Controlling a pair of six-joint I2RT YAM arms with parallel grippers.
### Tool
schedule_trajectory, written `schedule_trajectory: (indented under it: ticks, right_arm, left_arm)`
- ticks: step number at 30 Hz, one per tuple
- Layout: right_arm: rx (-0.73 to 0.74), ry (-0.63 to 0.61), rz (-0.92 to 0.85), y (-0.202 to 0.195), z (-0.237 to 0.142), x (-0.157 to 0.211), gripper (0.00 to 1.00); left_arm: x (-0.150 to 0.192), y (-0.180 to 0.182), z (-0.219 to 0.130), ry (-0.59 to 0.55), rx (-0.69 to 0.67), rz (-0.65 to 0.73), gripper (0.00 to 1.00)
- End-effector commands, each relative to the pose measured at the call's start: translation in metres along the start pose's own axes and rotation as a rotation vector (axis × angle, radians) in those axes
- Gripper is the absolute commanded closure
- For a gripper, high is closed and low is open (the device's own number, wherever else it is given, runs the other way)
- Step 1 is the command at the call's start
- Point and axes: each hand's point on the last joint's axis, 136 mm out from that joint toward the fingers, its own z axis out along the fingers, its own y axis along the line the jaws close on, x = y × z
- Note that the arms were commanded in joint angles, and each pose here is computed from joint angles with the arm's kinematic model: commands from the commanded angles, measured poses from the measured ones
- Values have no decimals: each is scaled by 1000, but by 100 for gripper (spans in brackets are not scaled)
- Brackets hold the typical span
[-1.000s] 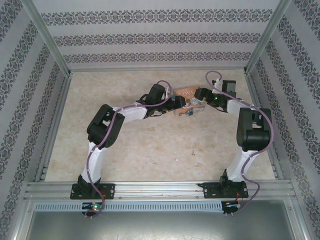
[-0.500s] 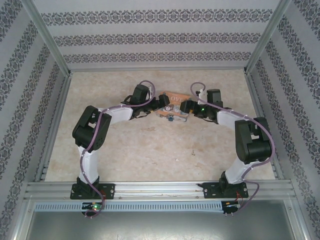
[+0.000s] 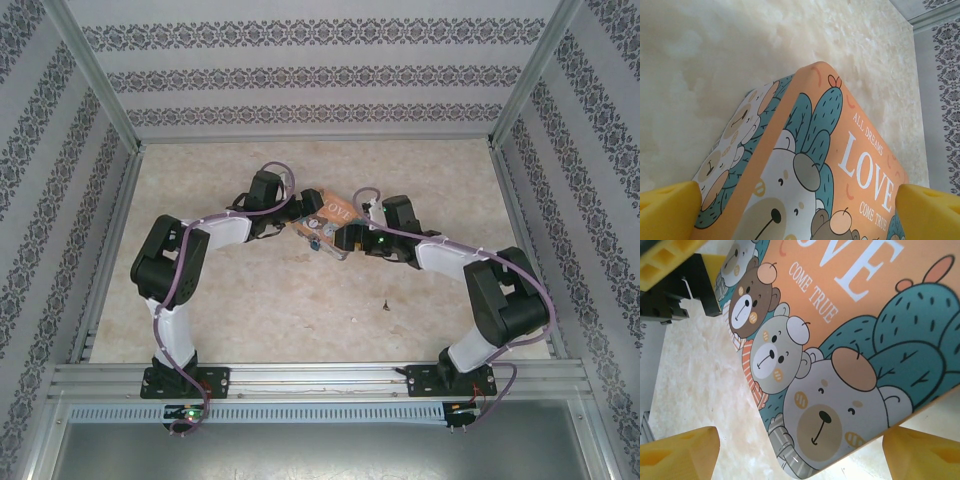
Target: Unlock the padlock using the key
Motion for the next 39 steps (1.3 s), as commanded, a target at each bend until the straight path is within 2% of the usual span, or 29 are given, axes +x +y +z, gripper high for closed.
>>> schedule_trajectory:
  ticks: [1, 10, 20, 23, 31, 39]
  right_arm:
    - [29, -28, -3, 1, -6, -1, 15]
    - [215, -90, -30, -16, -41, -4, 11]
    - [382, -30, -5, -30, -90, 30, 11]
    - [411, 22, 27, -34, -98, 46, 15]
    - [466, 185, 113, -46, -106, 95, 33]
    - [518, 310, 148, -58, -101, 133, 40]
  left_arm:
    - [-5, -14, -12, -5, 54, 31, 1]
    - [-30, -7, -42, -69, 7, 70, 1]
    - [-26, -5, -101, -173, -76, 212, 1]
    - [-18, -4, -116, -187, -83, 234, 1]
    - [8, 2, -151, -216, -86, 260, 1]
    - [29, 19, -170, -245, -108, 236, 1]
